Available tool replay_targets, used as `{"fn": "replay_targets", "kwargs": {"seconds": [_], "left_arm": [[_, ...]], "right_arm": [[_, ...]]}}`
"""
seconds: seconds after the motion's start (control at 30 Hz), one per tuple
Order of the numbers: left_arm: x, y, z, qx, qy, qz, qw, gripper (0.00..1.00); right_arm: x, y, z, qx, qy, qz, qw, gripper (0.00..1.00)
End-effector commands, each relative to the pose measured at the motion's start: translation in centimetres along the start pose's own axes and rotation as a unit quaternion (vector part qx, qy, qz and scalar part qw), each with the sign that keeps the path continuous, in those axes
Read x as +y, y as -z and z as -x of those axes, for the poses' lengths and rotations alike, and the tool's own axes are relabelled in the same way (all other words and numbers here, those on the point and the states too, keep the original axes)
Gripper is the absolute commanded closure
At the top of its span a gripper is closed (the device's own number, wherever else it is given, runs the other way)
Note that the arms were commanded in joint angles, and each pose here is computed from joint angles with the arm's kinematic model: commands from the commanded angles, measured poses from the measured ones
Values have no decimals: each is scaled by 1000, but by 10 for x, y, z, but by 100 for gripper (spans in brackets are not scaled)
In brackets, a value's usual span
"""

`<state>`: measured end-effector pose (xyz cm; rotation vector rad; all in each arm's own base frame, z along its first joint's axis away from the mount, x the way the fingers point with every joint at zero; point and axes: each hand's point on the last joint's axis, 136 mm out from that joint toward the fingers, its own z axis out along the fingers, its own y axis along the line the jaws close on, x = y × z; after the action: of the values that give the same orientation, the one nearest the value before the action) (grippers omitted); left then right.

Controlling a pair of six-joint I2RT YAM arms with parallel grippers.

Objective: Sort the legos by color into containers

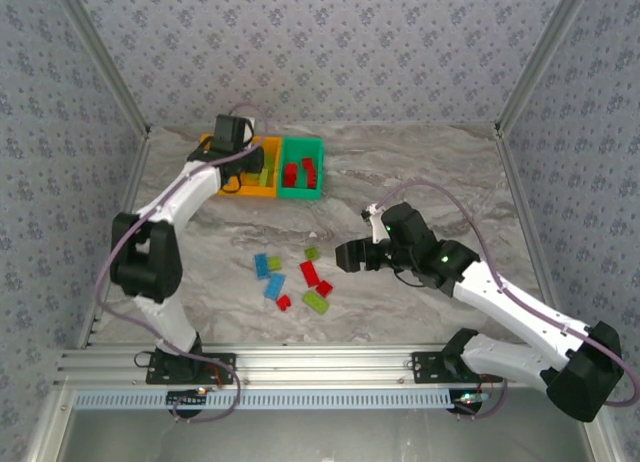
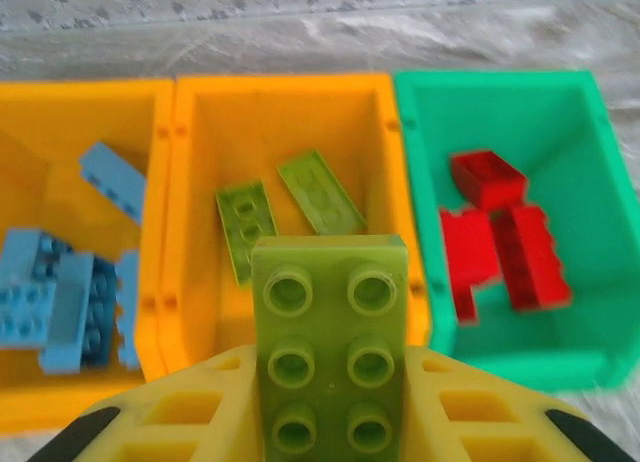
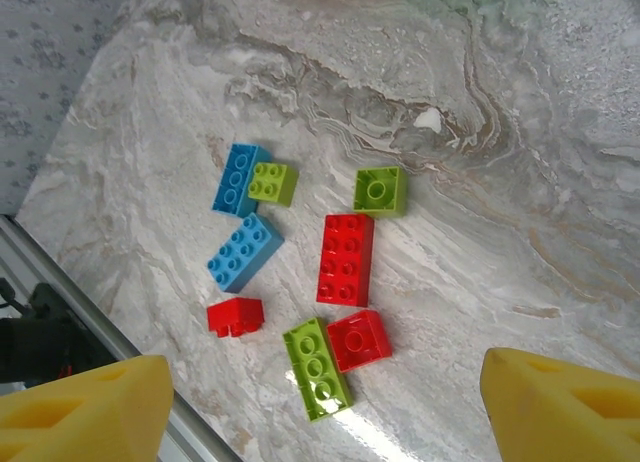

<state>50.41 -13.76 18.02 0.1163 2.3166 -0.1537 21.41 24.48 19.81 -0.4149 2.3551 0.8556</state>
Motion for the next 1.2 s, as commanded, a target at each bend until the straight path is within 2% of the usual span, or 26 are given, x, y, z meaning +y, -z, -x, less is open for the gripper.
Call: {"fn": "replay_targets", "kwargs": {"seconds": [0.0, 0.1, 0.2, 0.3, 0.4, 0.53, 0.67, 0.8, 0.93, 1.07, 1.17], "left_arm": [[2, -32, 11, 15, 9, -5, 1000, 68], [-1, -55, 18, 30, 11, -15, 999, 66], [-2, -65, 22, 37, 11, -12, 999, 59], [-2, -61, 23, 37, 11, -14, 999, 53], [-7, -42, 29, 12, 12, -27, 999, 49], [-15, 11, 26, -20, 28, -50, 998, 49], [-44, 91, 12, -77, 22, -102, 992, 49], [-76, 167, -20, -100, -51, -130, 985, 49], [-94, 231, -67, -89, -152, -152, 973, 49], [-97, 276, -113, -63, -226, -187, 954, 48], [-101, 301, -146, -52, -279, -234, 930, 45]], "right_arm": [[0, 9, 4, -17, -19, 0, 1000, 17], [-4, 13, -1, -17, -26, -6, 999, 17], [-7, 17, -3, -21, -31, -13, 999, 17], [-8, 19, -4, -26, -33, -15, 999, 16], [-12, 17, -3, -30, -33, -22, 999, 16], [-18, 10, -1, -30, -36, -40, 998, 16], [-24, -8, -1, -13, -37, -70, 997, 17], [-20, -39, -4, 27, -17, -96, 995, 18], [-18, -75, -8, 65, -7, -116, 991, 18], [-19, -113, -16, 103, -1, -126, 987, 18], [-20, -138, -21, 128, 1, -125, 984, 20]]}}
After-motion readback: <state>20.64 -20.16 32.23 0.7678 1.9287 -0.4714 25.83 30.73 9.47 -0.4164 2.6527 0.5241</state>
